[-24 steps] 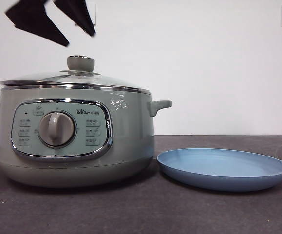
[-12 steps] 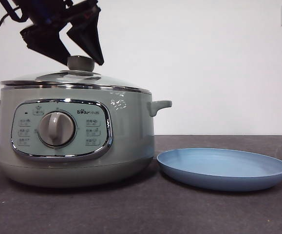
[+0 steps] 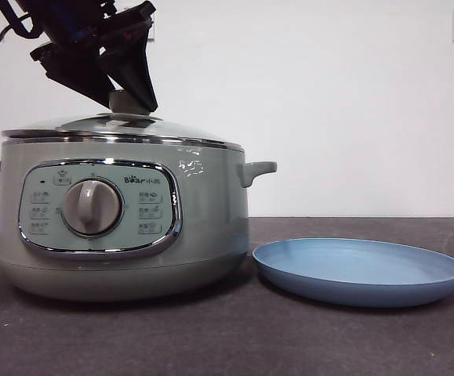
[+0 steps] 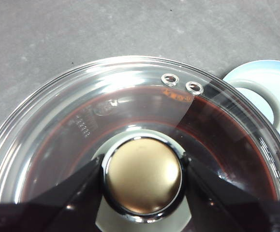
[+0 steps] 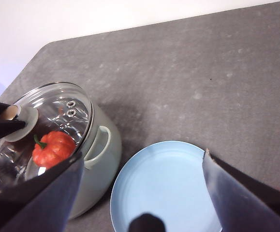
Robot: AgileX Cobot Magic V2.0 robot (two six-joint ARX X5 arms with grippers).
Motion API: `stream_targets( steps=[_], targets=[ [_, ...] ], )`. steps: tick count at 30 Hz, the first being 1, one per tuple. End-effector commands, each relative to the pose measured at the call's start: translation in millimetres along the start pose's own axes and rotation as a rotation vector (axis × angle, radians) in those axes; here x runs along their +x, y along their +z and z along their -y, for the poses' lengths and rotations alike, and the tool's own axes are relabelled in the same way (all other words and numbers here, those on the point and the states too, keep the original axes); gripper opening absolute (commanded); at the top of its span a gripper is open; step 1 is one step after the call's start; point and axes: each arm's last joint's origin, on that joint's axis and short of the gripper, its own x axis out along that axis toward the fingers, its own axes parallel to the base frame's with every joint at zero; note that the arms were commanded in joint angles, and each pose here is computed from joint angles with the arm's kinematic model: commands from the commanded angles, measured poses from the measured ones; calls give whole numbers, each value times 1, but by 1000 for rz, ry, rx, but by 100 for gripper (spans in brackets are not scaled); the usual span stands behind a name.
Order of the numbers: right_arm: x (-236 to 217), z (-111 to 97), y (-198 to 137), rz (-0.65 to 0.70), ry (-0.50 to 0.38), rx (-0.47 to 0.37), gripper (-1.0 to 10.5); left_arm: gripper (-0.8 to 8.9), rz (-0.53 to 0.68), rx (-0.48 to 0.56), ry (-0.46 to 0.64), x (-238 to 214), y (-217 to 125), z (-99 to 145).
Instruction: Take the pumpkin out from the steamer,put the pumpkin in the blue plate,close the lid
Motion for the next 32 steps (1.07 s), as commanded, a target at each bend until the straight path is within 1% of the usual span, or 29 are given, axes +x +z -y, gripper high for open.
stream_targets(
  steps=[1, 7, 12, 16, 20, 22, 26, 32],
  targets=[
    [0, 0, 0, 6, 0, -10, 410, -9, -3, 16, 2, 1, 0, 0],
    [0, 0, 0, 6, 2, -10, 410, -9, 21, 16, 7, -4, 6, -1],
    [0, -1, 1, 12, 5, -14, 410, -9, 93, 20, 17, -21, 22, -2],
    [2, -1, 2, 18, 13, -44, 410, -9, 166, 20, 74, -44, 36, -3],
    [13, -6, 5, 5, 56, -65, 416, -9, 236, 22, 135, -71, 43, -4],
    [21, -12, 8, -17, 88, -77, 424, -9, 269, 19, 163, -85, 44, -4],
    [46, -27, 15, -90, 164, -110, 540, -9, 309, 8, 242, -116, 39, -4],
    [92, -62, 28, -208, 283, -196, 543, -9, 360, -11, 394, -164, 25, -4]
  ],
)
